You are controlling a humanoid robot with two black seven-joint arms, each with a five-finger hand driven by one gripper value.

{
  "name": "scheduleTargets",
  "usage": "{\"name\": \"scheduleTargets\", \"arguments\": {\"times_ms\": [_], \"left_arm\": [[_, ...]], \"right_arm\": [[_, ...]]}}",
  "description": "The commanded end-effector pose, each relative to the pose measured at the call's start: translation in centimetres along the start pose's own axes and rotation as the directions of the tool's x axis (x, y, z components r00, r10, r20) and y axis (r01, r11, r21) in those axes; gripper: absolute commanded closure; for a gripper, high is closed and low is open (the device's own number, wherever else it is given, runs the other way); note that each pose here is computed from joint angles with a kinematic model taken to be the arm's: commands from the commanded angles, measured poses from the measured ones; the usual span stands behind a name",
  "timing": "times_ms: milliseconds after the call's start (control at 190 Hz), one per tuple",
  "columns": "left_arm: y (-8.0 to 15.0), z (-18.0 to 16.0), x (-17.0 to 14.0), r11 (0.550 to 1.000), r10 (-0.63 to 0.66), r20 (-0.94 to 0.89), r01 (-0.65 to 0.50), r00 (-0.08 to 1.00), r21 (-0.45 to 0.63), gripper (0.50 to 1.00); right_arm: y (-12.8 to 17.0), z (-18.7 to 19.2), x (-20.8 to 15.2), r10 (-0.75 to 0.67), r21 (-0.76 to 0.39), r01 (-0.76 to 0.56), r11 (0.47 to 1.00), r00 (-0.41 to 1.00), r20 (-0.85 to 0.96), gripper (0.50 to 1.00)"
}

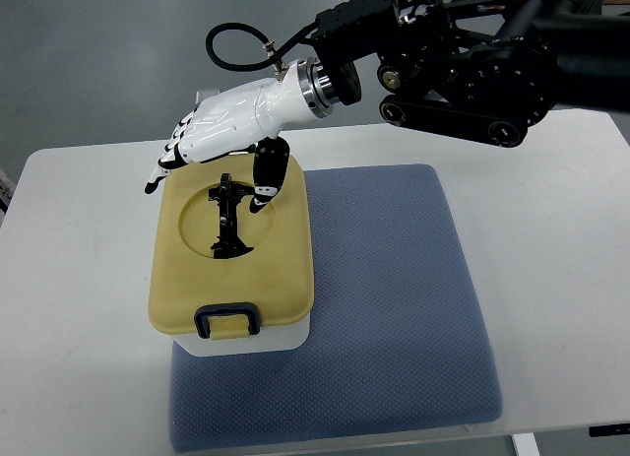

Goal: Open white storage box with right hand
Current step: 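Reach the right hand over the black handle on the yellow lid, then close the right hand fingers around the black lid handle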

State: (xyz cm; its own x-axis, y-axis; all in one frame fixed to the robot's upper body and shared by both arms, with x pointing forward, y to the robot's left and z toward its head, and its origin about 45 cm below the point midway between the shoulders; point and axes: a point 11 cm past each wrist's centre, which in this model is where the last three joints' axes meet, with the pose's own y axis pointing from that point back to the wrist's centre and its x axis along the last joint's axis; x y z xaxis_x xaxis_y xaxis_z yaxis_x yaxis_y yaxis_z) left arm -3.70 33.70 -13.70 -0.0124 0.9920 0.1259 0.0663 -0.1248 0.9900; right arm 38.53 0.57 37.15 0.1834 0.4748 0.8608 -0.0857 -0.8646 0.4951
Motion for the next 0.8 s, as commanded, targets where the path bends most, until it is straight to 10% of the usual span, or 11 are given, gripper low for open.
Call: {"name": "scheduleTargets", "arguments": {"times_ms": [0,794], "left_arm": [[0.0,0.1,0.0,1.0,0.0,0.0,0.0,1.0,-0.001,0.5],[0.0,0.0,0.0,1.0,0.0,0.0,0.0,1.0,0.001,0.5]], "right_arm": [[-0.3,0.1,-0.9,-0.056,-0.012,0.056,0.998,0.997,-0.053,0.574],[-1.0,-1.3,-0.9,-0.075,0.029,0.078,0.997,0.992,-0.105,0.752]]}}
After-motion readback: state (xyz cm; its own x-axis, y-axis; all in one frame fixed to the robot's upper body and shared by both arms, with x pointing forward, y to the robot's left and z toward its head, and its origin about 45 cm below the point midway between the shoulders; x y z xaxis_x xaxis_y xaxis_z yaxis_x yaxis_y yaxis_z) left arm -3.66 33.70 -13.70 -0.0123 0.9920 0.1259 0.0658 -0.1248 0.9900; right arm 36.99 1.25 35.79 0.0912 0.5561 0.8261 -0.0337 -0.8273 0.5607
